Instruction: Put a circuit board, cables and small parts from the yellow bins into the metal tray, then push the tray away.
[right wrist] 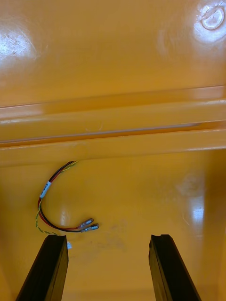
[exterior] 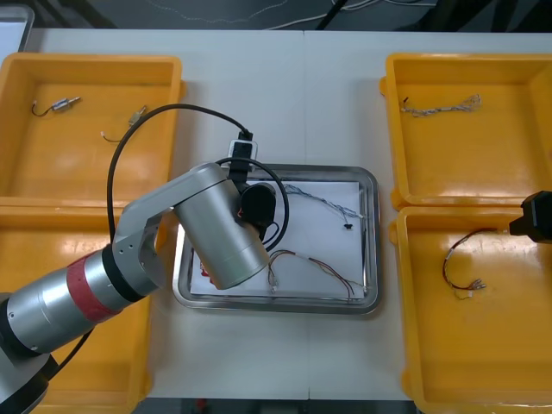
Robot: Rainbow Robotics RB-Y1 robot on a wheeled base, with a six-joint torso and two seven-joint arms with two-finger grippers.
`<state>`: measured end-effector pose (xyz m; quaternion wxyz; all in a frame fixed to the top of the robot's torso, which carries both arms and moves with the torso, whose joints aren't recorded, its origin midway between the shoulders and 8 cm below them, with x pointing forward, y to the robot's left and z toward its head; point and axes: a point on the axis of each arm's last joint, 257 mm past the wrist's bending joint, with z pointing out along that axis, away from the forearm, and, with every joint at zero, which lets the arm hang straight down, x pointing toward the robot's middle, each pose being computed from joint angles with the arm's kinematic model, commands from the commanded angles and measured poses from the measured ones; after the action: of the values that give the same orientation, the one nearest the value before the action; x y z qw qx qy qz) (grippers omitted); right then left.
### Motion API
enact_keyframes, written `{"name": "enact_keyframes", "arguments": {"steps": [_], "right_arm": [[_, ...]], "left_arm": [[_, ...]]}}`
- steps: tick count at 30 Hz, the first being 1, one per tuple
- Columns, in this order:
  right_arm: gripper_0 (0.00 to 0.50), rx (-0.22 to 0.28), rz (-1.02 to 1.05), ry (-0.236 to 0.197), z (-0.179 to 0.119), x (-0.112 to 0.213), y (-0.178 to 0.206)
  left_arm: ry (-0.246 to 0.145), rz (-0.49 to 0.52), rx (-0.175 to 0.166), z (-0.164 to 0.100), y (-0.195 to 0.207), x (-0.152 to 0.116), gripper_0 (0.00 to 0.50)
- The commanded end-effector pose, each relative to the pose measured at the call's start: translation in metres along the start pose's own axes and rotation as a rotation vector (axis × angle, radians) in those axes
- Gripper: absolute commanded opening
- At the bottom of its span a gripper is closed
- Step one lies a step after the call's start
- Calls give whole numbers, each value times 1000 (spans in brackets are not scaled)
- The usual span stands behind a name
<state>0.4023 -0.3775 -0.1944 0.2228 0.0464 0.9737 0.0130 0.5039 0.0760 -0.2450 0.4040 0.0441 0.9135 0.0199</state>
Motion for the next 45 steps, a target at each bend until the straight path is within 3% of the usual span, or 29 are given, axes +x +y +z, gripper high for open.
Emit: {"name": "enact_keyframes", "arguments": {"steps": [1, 12, 17, 26, 27, 35, 43, 45], "right_arm": [[500, 0, -48, -38, -7, -5, 0], [500, 0, -48, -38, -7, -5, 0], [500, 0, -48, -38, -7, -5, 0], [500, -10, -70, -39, -10, -6, 4], [500, -11, -83, -56, -16, -13, 7], [500, -18, -219, -52, -29, -5, 35], [500, -58, -402, -51, -30, 0, 84], [500, -72, -449, -43, -29, 2, 97]], "left_arm": [[18, -124, 42, -19, -14, 3, 500], [74, -184, 109, -74, -4, -19, 500], [87, -183, 106, -88, 16, -29, 500], [146, -141, 28, -101, 90, -42, 500], [152, -140, 28, -102, 94, -42, 500], [228, -121, 1, -114, 147, -32, 500], [238, -93, -86, -123, 197, -27, 500], [232, -103, -89, -124, 206, -26, 500]]}}
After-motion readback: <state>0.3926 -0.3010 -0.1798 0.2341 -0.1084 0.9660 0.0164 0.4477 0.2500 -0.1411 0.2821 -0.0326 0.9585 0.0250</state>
